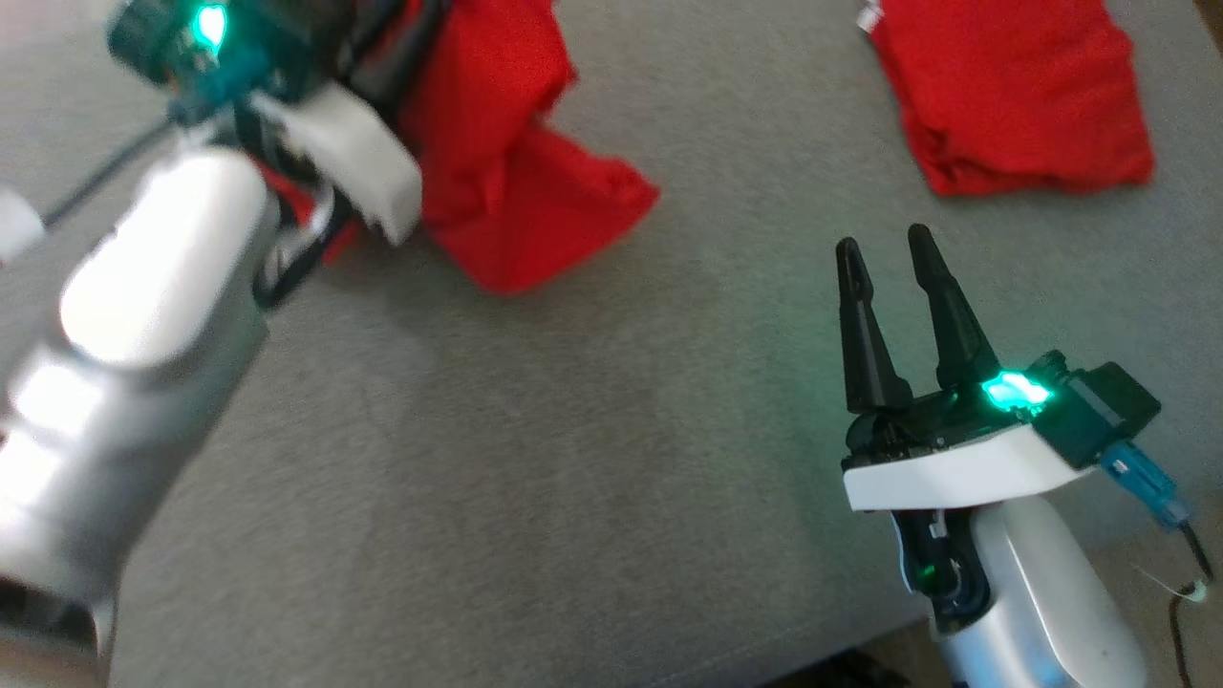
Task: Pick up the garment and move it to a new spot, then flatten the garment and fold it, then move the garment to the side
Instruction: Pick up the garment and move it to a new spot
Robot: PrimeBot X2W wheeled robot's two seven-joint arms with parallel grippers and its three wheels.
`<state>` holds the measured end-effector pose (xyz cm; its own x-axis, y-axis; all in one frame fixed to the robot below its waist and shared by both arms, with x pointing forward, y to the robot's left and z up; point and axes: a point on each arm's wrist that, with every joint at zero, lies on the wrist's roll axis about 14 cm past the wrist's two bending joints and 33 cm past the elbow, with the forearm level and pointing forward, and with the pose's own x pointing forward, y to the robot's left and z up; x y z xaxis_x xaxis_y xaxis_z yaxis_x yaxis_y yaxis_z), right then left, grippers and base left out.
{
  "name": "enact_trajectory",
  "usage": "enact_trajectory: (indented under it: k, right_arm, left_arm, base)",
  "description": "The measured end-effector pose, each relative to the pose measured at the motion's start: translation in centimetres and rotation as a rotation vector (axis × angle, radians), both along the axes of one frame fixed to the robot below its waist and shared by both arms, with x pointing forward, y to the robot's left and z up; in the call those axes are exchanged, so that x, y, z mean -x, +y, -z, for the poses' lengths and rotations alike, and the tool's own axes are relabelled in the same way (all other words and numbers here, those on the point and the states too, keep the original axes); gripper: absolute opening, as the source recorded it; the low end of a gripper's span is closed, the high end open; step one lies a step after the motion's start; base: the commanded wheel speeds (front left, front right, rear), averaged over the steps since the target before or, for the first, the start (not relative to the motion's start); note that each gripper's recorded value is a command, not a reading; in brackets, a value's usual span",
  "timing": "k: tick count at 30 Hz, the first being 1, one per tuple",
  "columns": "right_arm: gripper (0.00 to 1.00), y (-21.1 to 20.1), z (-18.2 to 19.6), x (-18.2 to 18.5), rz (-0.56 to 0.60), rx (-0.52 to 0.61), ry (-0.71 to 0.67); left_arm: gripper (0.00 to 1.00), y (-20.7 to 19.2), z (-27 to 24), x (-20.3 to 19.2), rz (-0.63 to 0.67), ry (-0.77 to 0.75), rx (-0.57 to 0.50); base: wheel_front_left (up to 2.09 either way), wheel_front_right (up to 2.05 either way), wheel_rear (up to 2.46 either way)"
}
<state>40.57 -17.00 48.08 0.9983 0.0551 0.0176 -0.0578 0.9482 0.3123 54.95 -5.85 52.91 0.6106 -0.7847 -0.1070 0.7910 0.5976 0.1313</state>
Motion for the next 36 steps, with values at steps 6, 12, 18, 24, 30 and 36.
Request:
enact_trajectory:
  k: [6,12,18,24,30,36]
  right_arm:
    - [1.0,-1.8,1.3,0.6,0.055,0.011,0.046]
    - [1.0,-2.3,1.6,0.6,0.068,0.019,0.056]
    - [1.0,-0.7,1.1,-0.3,0.014,0.047,0.029]
    - [1.0,0.9,0.4,-1.1,-0.037,0.081,-0.002]
    - [1.0,2.3,-0.3,-1.1,-0.079,0.105,-0.029]
    - [1.0,4.4,-1.2,-0.1,-0.135,0.106,-0.051]
  left_arm:
    - [1.0,-3.6,-2.1,-3.8,0.035,-0.102,0.058]
    - [1.0,-3.6,-4.0,-5.3,0.0,-0.179,0.162]
    - [1.0,1.0,-3.3,-4.5,-0.097,-0.166,0.158]
    - [1.0,7.6,-0.4,-0.5,-0.251,-0.08,0.164]
    - [1.0,13.3,1.5,5.8,-0.416,-0.013,0.205]
    - [1.0,16.9,3.9,12.8,-0.577,0.07,0.246]
  base:
    - [0.0,0.0,0.0]
    - [0.0,0.0,0.0]
    - [0.0,0.0,0.0]
    - [0.0,0.0,0.0]
    - [0.0,0.0,0.0]
    - [0.0,0.0,0.0]
